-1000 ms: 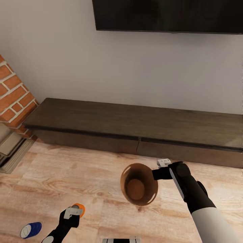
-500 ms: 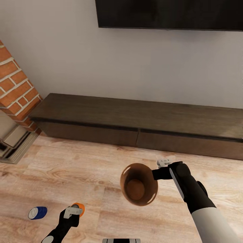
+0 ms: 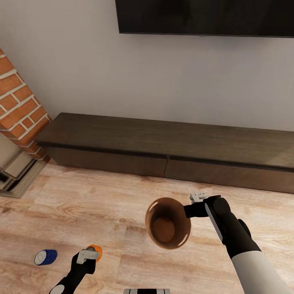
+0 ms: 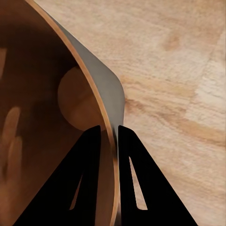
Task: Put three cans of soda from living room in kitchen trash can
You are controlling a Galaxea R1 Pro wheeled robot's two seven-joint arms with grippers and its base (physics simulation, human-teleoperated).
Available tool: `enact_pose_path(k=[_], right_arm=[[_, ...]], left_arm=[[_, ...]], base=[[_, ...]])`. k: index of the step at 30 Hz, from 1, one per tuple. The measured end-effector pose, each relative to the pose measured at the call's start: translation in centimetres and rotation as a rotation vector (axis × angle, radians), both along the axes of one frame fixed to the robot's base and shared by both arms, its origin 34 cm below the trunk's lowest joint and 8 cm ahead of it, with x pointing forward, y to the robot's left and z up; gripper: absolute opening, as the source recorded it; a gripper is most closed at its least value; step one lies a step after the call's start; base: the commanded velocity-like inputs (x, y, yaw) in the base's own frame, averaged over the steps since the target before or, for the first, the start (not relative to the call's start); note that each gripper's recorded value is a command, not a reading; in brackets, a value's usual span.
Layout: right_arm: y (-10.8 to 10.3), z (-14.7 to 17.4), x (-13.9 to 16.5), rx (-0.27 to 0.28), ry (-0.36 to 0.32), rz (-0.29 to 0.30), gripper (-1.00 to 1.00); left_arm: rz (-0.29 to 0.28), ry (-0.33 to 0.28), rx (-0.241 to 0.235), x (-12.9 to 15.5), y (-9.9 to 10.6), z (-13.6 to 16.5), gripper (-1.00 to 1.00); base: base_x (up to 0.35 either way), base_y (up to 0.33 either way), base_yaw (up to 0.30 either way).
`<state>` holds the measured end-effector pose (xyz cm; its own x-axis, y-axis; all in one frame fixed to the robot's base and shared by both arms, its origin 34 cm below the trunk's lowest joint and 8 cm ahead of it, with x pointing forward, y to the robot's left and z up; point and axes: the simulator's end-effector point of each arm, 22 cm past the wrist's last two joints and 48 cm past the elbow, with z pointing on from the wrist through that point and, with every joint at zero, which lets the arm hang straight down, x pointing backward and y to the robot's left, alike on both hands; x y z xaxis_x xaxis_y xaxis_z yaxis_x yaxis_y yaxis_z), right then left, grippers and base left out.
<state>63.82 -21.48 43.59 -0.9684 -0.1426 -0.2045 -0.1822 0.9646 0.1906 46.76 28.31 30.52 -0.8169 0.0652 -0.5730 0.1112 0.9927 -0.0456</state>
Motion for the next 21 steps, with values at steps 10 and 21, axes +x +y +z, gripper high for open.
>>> enact_pose_path(k=[10, 21], right_arm=[[0.5, 0.0, -0.1, 0.010, 0.002, 0.001, -1.00], [0.4, 1.2, 0.1, 0.009, 0.003, 0.000, -1.00]], left_arm=[[-0.012, -0.085, -0.034, 4.8, -1.2, 2.5, -1.00], [-0.054, -0.017, -0.104, 8.2, -4.0, 5.7, -1.00]], base=[[0.000, 0.000, 0.000], [0.000, 0.000, 0.000]])
